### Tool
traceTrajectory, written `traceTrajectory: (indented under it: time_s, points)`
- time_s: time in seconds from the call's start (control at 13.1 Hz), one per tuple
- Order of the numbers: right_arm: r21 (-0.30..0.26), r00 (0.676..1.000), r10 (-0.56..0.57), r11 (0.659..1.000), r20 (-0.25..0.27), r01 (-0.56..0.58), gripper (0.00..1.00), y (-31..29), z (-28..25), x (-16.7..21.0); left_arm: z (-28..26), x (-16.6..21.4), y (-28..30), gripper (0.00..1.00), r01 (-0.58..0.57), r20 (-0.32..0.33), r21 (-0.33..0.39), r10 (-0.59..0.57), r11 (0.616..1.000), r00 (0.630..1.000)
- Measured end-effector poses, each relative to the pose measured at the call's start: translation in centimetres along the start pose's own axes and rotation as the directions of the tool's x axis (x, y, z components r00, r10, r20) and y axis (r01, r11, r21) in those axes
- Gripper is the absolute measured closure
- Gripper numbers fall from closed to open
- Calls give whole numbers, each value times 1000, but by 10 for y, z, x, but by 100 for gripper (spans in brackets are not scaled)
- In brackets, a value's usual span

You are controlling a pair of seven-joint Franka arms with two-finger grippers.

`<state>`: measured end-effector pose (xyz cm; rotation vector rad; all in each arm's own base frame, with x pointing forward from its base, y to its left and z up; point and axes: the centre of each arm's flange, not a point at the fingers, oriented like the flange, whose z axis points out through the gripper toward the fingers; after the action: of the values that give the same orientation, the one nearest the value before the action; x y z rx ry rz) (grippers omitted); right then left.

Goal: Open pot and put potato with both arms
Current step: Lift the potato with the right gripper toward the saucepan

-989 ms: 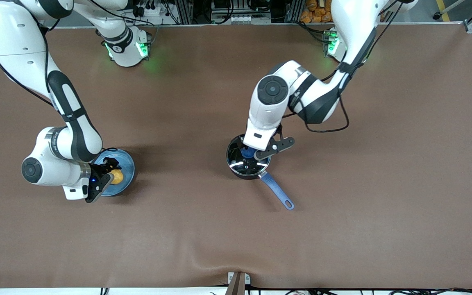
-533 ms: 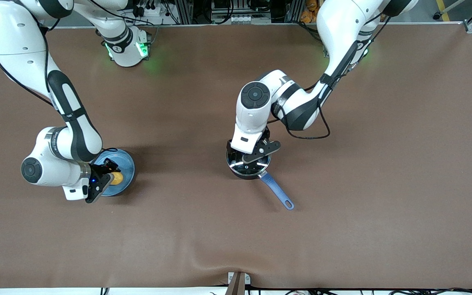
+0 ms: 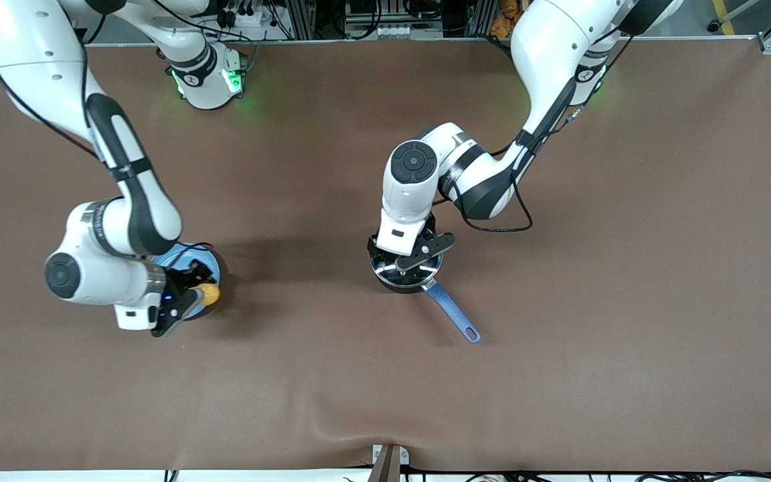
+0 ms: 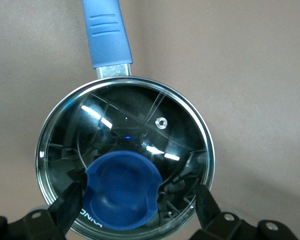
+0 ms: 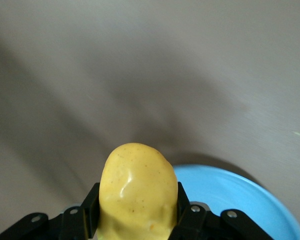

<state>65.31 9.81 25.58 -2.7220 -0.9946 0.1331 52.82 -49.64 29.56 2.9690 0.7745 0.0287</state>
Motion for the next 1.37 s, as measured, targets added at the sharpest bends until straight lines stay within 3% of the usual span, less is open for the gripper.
traceTrajectory:
  time_s: [0.3, 0.61, 0.76, 0.99, 1.07, 1.22, 1.37]
  points:
    - [39, 983, 182, 983, -7, -181, 40, -93, -2, 48, 3, 5, -3, 0, 17, -4, 8, -17, 1000, 1000]
    - [26, 943, 334, 942, 0, -334, 40, -176, -4, 77, 5, 9, -4, 2, 25, -7, 13, -25, 1000, 1000]
    - [20, 916, 401, 916, 1, -401, 40, -214, -1, 87, 6, 9, -6, 17, 26, -5, 25, -26, 999, 1000]
    - [20, 880, 475, 880, -18, -475, 40, -250, 4, 98, 6, 9, -6, 22, 31, -5, 28, -31, 999, 1000]
    - [21, 868, 496, 868, -24, -496, 40, -255, 5, 100, 6, 9, -6, 31, 33, -5, 28, -33, 999, 999]
    - [28, 845, 534, 846, -40, -533, 40, -261, 5, 102, 6, 9, -6, 37, 40, -5, 27, -40, 999, 999]
    - [34, 818, 573, 820, -50, -572, 40, -266, 5, 105, 6, 9, -7, 37, 45, -4, 35, -45, 998, 999]
